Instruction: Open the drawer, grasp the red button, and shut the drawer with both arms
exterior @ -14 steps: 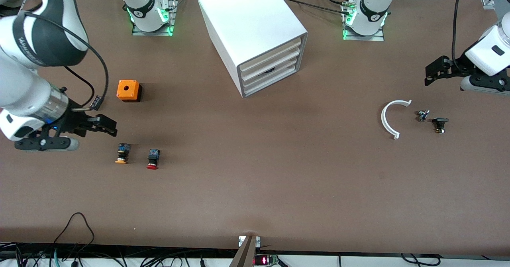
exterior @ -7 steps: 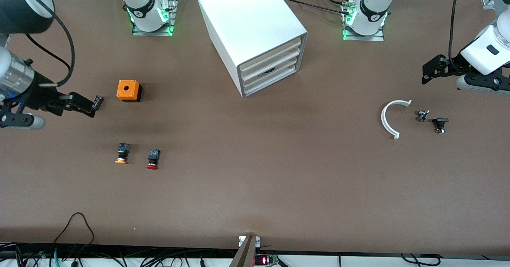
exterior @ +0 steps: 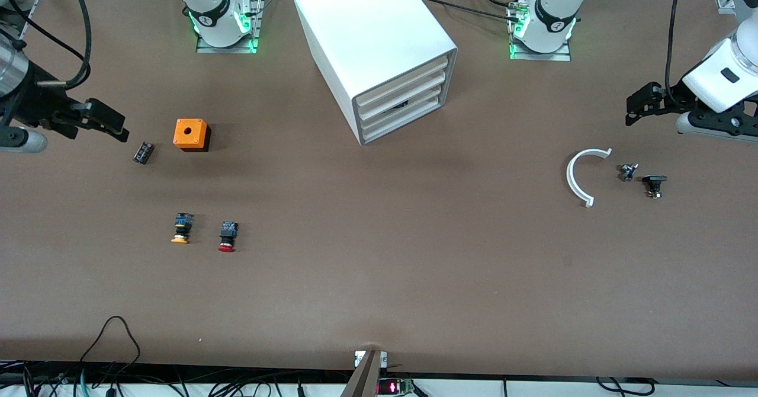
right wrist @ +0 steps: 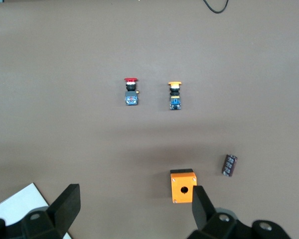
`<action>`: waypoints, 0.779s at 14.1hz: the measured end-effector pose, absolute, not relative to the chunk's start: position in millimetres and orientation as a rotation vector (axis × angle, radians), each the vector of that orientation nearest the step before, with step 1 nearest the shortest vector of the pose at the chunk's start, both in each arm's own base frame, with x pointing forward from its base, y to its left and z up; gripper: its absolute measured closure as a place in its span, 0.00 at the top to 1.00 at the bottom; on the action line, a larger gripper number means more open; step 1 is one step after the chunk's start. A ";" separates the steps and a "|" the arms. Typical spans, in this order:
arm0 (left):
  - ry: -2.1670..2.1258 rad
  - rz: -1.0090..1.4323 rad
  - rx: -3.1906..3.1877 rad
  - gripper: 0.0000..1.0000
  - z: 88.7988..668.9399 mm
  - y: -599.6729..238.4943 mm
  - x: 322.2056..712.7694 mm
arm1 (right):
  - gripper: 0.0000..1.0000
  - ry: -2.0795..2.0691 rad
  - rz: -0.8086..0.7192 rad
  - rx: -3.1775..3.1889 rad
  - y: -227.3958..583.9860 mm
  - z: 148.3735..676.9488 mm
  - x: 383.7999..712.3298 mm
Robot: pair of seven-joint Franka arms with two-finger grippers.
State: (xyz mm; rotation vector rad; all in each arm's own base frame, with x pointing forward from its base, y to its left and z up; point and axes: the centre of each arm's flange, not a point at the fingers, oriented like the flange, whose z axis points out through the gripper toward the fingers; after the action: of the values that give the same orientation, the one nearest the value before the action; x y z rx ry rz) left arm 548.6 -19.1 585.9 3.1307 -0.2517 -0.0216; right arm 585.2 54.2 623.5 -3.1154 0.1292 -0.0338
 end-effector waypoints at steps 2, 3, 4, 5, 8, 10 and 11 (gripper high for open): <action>-0.255 -0.021 3.130 1.00 585.9 -20.3 548.6 | 1.00 0.134 -0.027 -3.123 54.5 620.5 575.0; -0.255 -0.021 3.130 1.00 585.9 -20.4 548.6 | 1.00 0.134 -0.033 -3.129 54.6 618.5 569.6; -0.255 -0.022 3.130 1.00 585.9 -20.4 548.5 | 1.00 0.134 -0.042 -3.135 54.5 616.7 563.9; -0.255 -0.024 3.130 1.00 585.8 -20.4 548.4 | 1.00 0.134 -0.050 -3.140 54.6 615.6 558.5; -0.261 -0.027 3.130 1.00 585.6 -22.3 548.1 | 1.00 0.095 -0.044 -3.147 57.2 614.6 548.5; -0.263 -0.027 3.130 1.00 585.6 -23.2 548.0 | 1.00 0.069 -0.042 -3.148 57.9 614.0 547.9; -0.264 -0.027 3.130 1.00 585.6 -23.3 548.0 | 1.00 0.062 -0.041 -3.149 57.5 613.7 547.9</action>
State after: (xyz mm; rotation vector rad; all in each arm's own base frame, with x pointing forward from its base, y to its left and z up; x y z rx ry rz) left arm 548.0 -23.3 585.6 3.1296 -0.2636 -0.0272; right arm 547.9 57.5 613.7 -3.1486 0.0623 -0.0410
